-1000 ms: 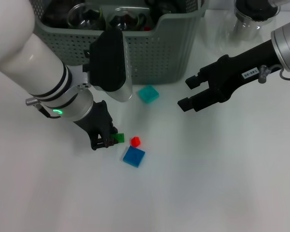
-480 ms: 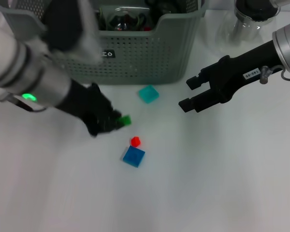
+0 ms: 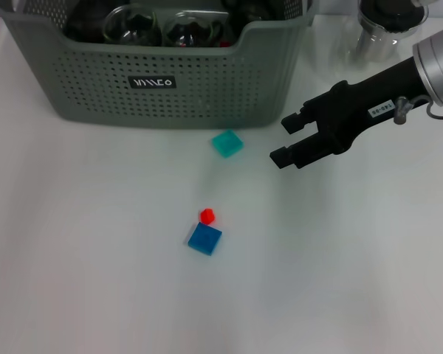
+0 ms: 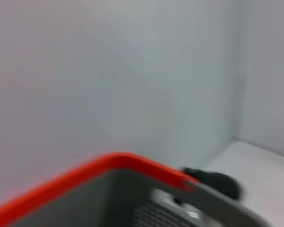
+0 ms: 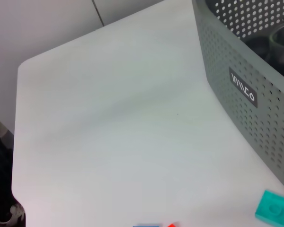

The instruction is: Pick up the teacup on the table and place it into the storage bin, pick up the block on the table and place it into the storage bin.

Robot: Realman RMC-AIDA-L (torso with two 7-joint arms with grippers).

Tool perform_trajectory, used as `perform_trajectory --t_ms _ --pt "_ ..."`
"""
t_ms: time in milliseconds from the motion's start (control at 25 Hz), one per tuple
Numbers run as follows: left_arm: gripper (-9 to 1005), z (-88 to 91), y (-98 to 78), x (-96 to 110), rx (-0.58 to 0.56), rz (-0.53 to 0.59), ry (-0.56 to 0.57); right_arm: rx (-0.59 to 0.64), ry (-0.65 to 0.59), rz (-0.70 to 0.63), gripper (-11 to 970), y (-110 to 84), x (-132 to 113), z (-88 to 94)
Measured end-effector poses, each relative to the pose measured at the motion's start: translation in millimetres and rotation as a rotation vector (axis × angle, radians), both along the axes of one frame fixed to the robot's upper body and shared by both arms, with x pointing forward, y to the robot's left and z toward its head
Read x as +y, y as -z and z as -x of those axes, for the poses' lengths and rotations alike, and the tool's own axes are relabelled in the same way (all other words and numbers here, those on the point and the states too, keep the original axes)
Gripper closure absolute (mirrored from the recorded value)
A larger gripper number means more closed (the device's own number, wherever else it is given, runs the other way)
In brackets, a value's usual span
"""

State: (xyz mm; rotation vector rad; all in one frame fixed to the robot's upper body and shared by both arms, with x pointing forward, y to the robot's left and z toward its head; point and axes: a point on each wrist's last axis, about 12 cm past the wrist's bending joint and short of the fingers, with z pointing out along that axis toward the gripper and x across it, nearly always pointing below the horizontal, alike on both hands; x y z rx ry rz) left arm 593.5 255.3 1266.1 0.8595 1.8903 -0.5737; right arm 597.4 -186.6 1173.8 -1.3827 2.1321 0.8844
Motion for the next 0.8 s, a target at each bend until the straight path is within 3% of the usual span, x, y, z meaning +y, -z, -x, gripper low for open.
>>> perform_trajectory --t_ms 240,360,640,800 --pt "738 -67.3 3.9 -11 0.101 -0.059 -0.211 -0.001 0.004 -0.002 193 -0.1 0 -0.3" --pt "728 -83.7 11.3 -19 0.151 -0.101 -0.246 -0.001 0.007 -0.002 193 0.2 -2 -0.9" --pt "703 -94.4 28.4 -38 0.162 -0.188 -0.297 -0.010 0.008 -0.001 192 -0.6 -2 -1.9" --pt "689 -95.0 29.8 -36 0.152 -0.203 -0.315 -0.017 0.003 -0.002 193 -2.0 0 -2.7"
